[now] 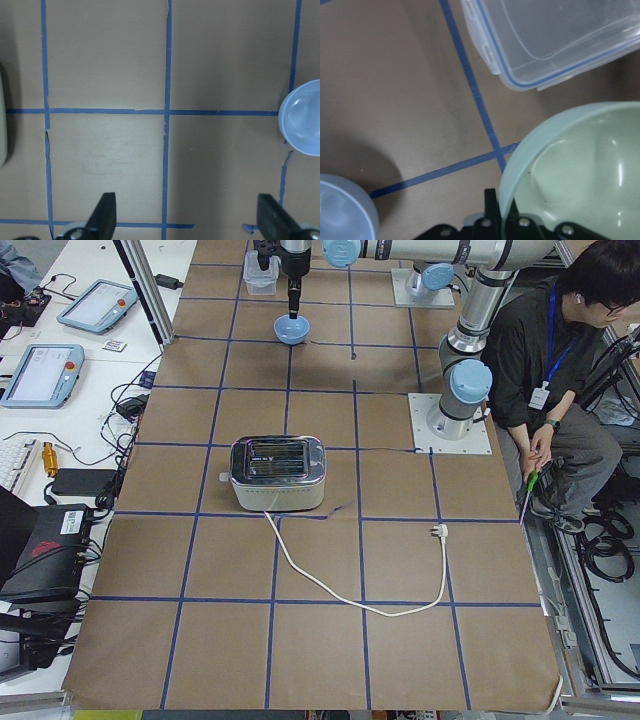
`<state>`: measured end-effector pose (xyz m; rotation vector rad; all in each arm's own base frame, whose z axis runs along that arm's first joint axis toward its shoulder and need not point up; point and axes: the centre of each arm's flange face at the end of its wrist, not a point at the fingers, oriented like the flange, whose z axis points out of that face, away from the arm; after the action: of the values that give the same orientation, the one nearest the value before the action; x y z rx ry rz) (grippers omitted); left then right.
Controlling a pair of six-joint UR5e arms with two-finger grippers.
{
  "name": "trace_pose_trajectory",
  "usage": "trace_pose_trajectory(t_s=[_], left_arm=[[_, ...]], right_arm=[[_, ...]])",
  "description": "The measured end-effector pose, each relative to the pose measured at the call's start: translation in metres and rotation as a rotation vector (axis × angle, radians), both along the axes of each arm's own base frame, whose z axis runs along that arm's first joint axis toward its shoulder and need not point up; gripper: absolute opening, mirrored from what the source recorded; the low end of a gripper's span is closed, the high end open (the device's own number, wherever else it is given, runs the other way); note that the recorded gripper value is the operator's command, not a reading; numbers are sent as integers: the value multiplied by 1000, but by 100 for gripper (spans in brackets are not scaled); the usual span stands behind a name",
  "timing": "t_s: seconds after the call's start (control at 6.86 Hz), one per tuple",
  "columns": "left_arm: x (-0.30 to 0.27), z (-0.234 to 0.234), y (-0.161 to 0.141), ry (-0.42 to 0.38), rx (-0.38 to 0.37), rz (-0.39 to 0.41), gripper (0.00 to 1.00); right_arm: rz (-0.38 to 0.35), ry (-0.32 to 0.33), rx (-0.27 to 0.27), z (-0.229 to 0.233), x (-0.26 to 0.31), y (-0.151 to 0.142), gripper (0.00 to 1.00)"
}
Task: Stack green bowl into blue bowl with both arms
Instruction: 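Lift the pale green bowl with the right gripper and carry it over the blue bowl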
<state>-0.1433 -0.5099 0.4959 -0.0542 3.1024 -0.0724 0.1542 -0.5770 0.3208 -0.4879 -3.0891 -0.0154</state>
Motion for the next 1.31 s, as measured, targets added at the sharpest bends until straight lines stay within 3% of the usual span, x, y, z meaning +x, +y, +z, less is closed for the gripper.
trace_pose_trajectory(t_s=[0.29,0.58,1.31], left_arm=[[3,3,-2,-4,-9,0,100],[3,3,-4,-6,-14,-22,100],[4,4,-5,1,-24,-27,100]], right_arm=[[29,10,4,-4,77,-18,0],[-1,7,17,-12,146,-38,0],[-19,-18,72,-36,218,-26,0]])
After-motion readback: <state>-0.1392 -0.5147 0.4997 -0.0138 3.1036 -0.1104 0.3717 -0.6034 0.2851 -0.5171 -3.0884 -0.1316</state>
